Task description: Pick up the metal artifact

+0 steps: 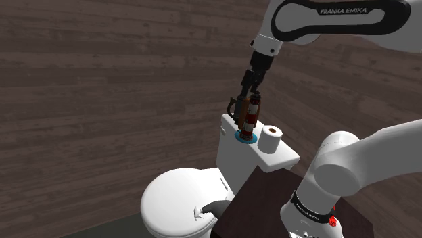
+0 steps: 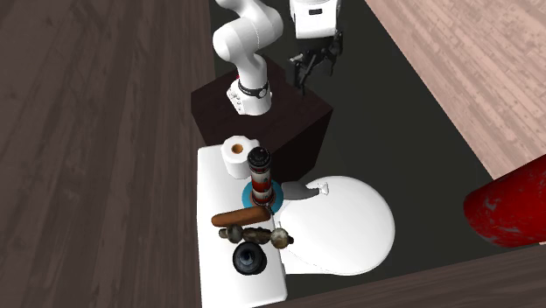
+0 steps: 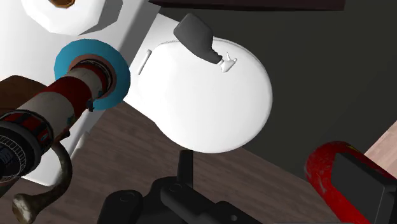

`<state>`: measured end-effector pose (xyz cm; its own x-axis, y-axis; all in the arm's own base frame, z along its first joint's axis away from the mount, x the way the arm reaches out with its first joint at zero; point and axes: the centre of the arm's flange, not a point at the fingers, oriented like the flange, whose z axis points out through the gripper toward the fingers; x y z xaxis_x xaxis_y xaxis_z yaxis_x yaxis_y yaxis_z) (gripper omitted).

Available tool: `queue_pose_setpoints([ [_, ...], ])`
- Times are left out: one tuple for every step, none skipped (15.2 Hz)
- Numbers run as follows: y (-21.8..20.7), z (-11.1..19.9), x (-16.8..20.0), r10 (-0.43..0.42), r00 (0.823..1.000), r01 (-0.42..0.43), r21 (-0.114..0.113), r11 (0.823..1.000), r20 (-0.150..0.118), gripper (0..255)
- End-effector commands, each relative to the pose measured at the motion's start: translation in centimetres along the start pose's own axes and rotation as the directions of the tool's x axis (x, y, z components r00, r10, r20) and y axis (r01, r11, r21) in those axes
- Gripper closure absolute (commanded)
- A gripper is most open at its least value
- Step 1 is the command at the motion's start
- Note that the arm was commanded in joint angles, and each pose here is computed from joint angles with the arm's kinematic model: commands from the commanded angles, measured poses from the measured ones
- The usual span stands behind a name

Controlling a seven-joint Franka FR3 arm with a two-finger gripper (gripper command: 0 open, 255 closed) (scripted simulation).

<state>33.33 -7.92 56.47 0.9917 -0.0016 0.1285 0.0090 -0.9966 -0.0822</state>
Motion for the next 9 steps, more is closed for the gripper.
queue_pose_setpoints([
  [2.2, 1.3, 0.6, -0.009, 1.000, 0.009, 0.000, 1.000, -0.017, 0],
  [3.3, 1.9, 1.0, -0.013, 1.000, 0.013, 0.001, 1.000, -0.025, 0],
  [4.3, 2.5, 1.4, -0.017, 0.999, 0.017, 0.002, 1.000, -0.033, 0],
  [5.4, 3.1, 1.9, -0.021, 0.999, 0.021, 0.002, 1.000, -0.040, 0],
  [6.5, 3.6, 2.3, -0.025, 0.999, 0.025, 0.003, 1.000, -0.048, 0],
  [7.5, 4.2, 2.8, -0.028, 0.998, 0.029, 0.004, 1.000, -0.056, 0],
  [8.6, 4.8, 3.2, -0.032, 0.997, 0.033, 0.004, 0.999, -0.064, 0],
  [9.6, 5.4, 3.7, -0.036, 0.997, 0.036, 0.005, 0.999, -0.071, 0],
  [10.7, 5.9, 4.1, -0.040, 0.996, 0.040, 0.005, 0.999, -0.079, 0],
])
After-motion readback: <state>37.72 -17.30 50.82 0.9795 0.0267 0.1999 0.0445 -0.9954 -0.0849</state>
